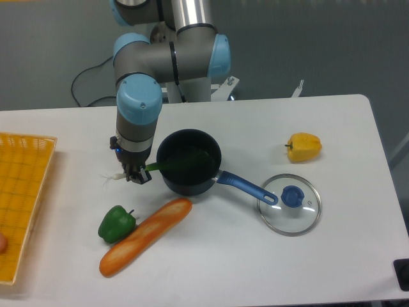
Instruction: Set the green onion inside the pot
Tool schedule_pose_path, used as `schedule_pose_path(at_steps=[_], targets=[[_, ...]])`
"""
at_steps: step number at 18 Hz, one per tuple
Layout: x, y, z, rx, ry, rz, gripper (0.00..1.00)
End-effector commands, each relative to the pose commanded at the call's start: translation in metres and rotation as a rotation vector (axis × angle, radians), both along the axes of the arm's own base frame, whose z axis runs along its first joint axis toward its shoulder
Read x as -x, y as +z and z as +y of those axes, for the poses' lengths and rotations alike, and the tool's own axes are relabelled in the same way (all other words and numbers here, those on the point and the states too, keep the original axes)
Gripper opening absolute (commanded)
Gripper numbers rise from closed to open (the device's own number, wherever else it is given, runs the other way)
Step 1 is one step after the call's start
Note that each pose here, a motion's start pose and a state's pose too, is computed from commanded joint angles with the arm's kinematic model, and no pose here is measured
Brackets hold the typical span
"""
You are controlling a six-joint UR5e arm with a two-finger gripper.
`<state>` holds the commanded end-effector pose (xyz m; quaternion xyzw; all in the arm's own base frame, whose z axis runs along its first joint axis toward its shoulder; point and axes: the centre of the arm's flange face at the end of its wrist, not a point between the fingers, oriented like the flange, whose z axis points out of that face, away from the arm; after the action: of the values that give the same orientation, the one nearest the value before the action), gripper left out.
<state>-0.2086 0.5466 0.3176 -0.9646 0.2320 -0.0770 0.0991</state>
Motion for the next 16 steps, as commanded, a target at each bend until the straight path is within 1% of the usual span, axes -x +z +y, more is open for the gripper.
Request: schedule_pose_path(at_steps=[2, 3, 4, 6, 7, 8, 9, 14, 16], targets=[[0.001, 0.001, 0.000, -0.005, -0.016, 0.004, 0.31], [0.002, 0.001, 0.000, -0.007, -0.034, 0.008, 0.37], [0.004, 0.001, 0.000, -0.010, -0.041, 0.012, 0.46], [0.006, 0.003, 0.001, -0.015, -0.046, 0.018, 0.75], [0.008, 0.005, 0.001, -0.015, -0.043, 0.022, 0.84], [0.012, 0.005, 0.000, -0.014, -0.031, 0.021, 0.96], [0.014, 0.008, -0.001, -0.015, -0.026, 0.024, 1.00], [0.016, 0.016, 0.001, -0.031, -0.022, 0.035, 1.00], [0.022, 0.022, -0.002, -0.034, 0.011, 0.037, 1.00]])
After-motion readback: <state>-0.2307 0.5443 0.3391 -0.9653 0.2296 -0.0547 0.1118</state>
